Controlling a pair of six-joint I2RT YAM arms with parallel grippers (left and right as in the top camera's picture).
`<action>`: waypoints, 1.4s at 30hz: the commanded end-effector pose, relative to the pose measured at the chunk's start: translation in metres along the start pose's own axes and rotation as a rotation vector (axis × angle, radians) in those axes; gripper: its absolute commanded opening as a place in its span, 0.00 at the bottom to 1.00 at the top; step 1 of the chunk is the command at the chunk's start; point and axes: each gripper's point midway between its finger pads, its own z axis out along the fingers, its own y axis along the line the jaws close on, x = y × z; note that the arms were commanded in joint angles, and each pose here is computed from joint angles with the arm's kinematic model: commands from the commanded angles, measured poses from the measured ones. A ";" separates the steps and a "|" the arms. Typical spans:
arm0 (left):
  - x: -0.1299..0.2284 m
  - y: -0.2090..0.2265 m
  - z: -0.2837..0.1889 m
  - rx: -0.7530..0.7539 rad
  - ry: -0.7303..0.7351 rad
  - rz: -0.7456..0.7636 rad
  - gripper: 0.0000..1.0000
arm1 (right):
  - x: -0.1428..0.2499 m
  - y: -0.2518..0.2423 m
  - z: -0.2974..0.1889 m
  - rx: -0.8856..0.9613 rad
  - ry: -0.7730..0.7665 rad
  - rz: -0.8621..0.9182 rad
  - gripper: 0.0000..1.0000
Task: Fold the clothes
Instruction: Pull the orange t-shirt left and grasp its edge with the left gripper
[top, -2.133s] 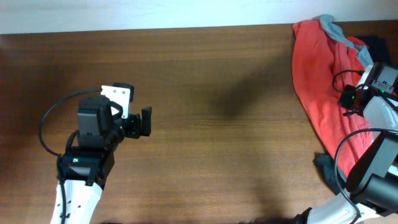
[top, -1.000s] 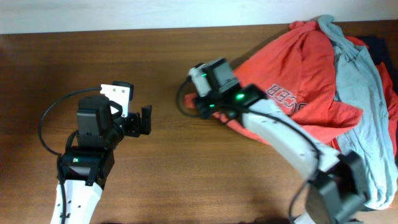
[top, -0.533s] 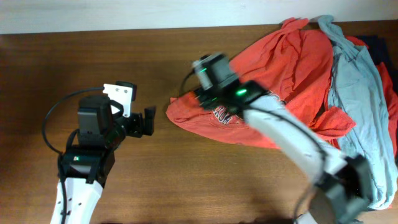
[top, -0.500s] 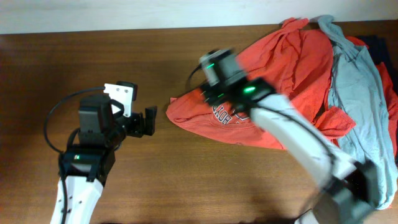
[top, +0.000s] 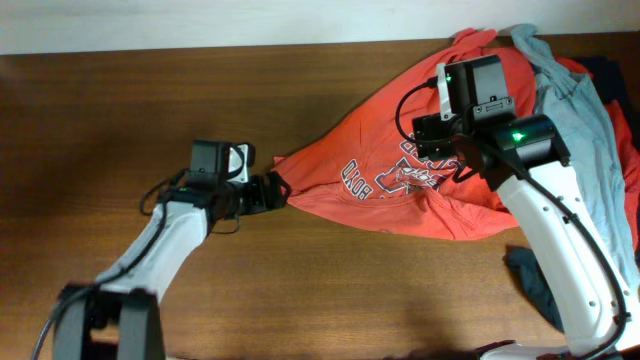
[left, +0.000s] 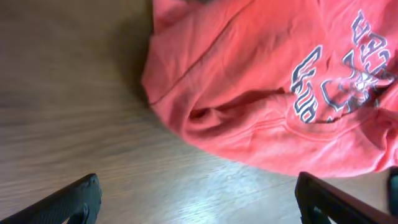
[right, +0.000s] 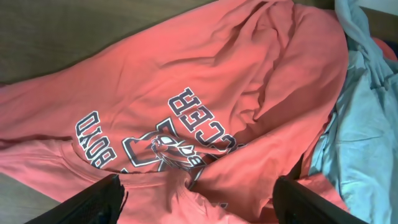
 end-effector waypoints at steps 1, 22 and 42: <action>0.001 -0.008 0.022 0.082 0.045 -0.136 0.99 | 0.001 -0.005 0.000 0.022 0.005 0.015 0.80; -0.038 -0.025 0.048 0.200 -0.078 -0.018 0.00 | 0.015 -0.005 -0.001 0.023 0.060 0.013 0.57; -0.173 0.080 -0.121 -0.002 -0.318 -0.156 0.99 | 0.032 -0.006 -0.002 0.026 0.132 0.042 0.58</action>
